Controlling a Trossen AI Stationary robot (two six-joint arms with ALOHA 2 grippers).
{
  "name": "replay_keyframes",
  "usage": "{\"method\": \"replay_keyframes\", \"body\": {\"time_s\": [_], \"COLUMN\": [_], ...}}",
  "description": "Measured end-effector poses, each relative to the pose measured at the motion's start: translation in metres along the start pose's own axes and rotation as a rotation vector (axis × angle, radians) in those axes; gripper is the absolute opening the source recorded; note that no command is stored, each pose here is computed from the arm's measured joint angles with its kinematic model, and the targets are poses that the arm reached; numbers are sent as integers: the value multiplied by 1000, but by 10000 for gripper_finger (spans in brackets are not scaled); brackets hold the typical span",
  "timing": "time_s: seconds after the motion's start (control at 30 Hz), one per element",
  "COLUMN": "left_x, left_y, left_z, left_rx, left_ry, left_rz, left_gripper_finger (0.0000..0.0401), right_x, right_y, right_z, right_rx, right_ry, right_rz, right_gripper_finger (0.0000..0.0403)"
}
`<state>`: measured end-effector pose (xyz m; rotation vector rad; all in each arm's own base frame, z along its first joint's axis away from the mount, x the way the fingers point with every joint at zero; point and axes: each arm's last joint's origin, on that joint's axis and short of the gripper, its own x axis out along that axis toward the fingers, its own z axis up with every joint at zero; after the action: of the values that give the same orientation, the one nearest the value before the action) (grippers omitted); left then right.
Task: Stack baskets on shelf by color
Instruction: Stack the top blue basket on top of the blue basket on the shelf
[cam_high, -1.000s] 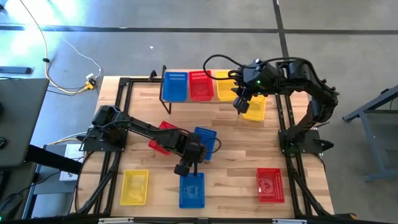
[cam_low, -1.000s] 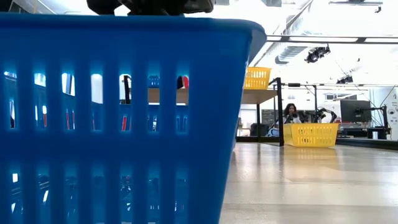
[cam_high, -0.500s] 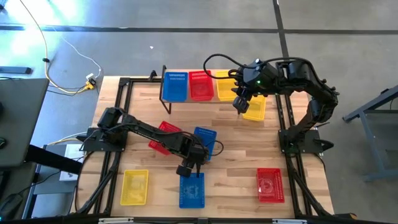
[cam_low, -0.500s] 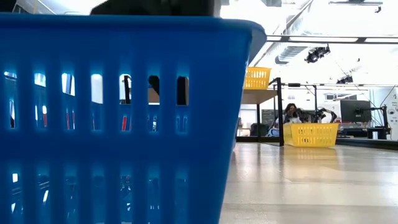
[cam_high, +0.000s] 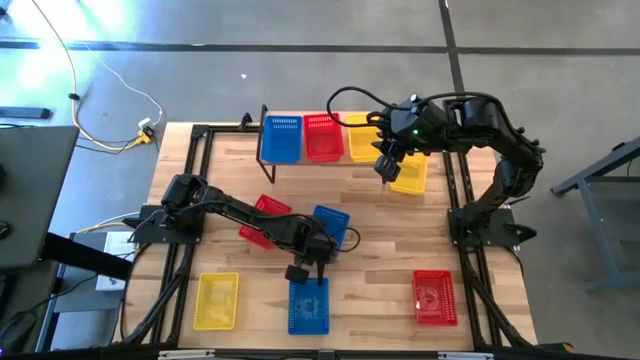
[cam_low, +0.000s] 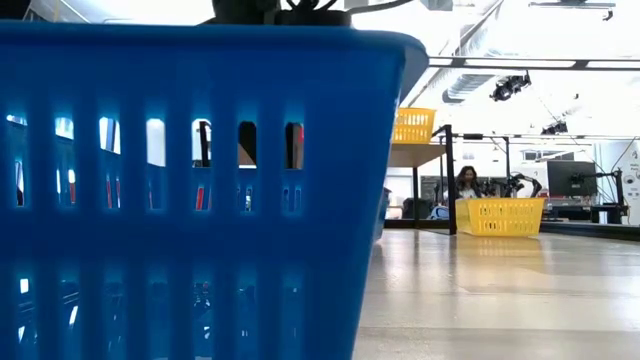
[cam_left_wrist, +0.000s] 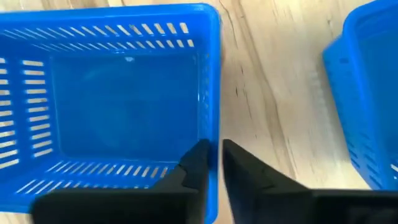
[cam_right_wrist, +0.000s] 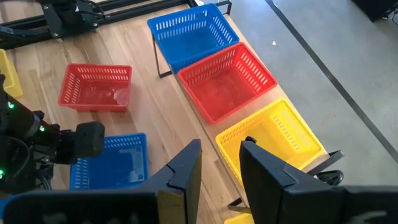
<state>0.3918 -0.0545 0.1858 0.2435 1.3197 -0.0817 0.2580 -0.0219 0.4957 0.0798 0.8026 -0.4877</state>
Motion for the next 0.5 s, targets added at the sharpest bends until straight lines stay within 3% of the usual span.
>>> {"method": "replay_keyframes", "body": {"time_s": [0.2,0.5], "left_x": [-1,-36], "left_y": [1,3], "left_z": [0,-2], "left_rx": [-6,-35], "left_ry": [-6,-87], "left_rz": [-23,-18], "left_gripper_finger": [9,2], "right_x": [0,0], "right_y": [0,0], "right_z": [0,0], "right_rx": [0,0], "right_ry": [0,1], "right_rz": [0,-1], "right_gripper_finger": [96,96]}}
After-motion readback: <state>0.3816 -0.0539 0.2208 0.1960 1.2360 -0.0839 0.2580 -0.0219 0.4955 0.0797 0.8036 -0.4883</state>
